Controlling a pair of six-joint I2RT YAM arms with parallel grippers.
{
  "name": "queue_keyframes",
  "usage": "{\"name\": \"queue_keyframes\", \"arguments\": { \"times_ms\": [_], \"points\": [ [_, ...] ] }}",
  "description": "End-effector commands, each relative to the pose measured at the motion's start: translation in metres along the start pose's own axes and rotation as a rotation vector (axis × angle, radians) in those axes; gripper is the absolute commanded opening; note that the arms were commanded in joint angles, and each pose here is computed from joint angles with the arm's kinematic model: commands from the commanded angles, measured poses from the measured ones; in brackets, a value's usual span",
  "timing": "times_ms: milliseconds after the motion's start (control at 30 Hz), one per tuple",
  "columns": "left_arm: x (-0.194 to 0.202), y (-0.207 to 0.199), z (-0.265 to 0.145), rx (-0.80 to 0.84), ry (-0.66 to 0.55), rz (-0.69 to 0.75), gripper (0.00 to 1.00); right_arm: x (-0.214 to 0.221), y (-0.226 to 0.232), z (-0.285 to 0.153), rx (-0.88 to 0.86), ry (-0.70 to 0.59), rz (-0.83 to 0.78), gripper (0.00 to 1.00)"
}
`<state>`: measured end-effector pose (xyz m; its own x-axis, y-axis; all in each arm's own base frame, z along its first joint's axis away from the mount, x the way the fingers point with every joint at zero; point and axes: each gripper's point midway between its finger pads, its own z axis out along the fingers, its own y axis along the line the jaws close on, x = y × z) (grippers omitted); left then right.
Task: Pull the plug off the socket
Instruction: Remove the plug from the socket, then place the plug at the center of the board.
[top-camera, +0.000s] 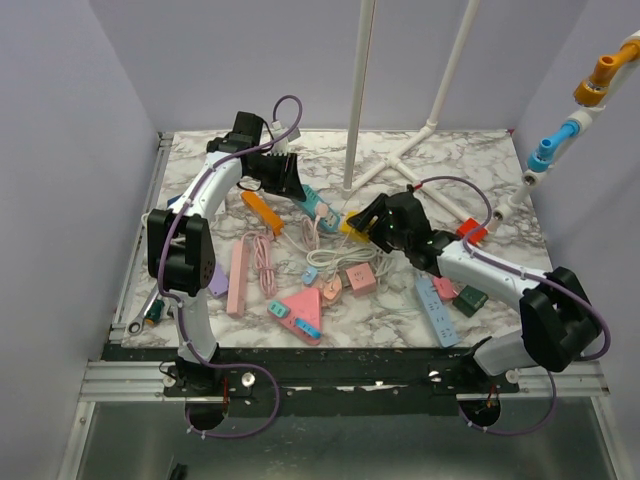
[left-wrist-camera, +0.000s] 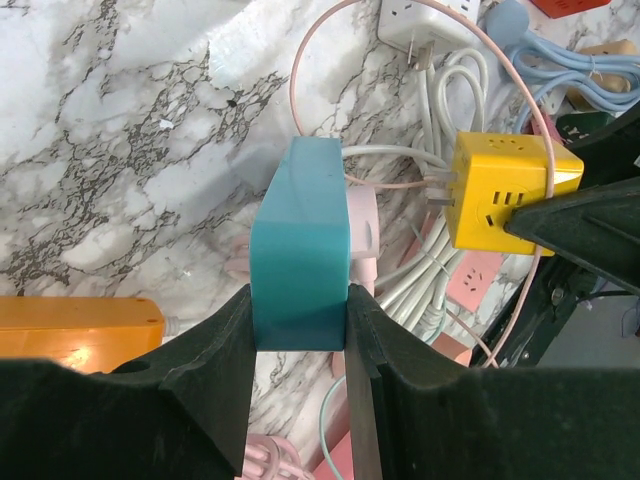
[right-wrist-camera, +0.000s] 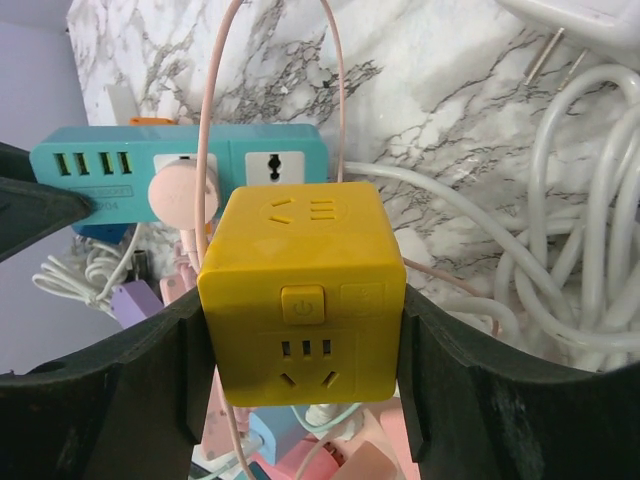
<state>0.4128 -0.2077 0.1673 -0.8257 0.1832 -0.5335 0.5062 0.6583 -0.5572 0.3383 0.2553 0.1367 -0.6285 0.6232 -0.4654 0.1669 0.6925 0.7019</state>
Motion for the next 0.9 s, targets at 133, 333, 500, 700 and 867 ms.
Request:
{"name": "queue_keyframes", "arguments": {
  "times_ms": [133,333,500,700,867],
  "points": [
    [-0.015,-0.008,-0.02,-0.006,-0.06,0.07,0.0,-0.027,-0.036,0.004,0.126,-0.063,-0.016,0.48],
    [-0.011,-0.024,-0.023,0.081,-0.05,0.104,0.0,-0.077,-0.067,0.0,0.188,-0.148,0.029,0.49],
    [-0.006,-0.032,-0.024,0.135,-0.033,0.109,0.0,-0.113,-0.077,-0.005,0.206,-0.208,0.051,0.49],
    [-0.001,-0.034,-0.024,0.146,-0.018,0.117,0.0,-0.15,-0.097,-0.019,0.264,-0.282,0.088,0.49],
    [-0.001,-0.035,-0.024,0.154,-0.016,0.111,0.0,-0.158,-0.128,-0.03,0.348,-0.309,0.132,0.53]
  ]
}}
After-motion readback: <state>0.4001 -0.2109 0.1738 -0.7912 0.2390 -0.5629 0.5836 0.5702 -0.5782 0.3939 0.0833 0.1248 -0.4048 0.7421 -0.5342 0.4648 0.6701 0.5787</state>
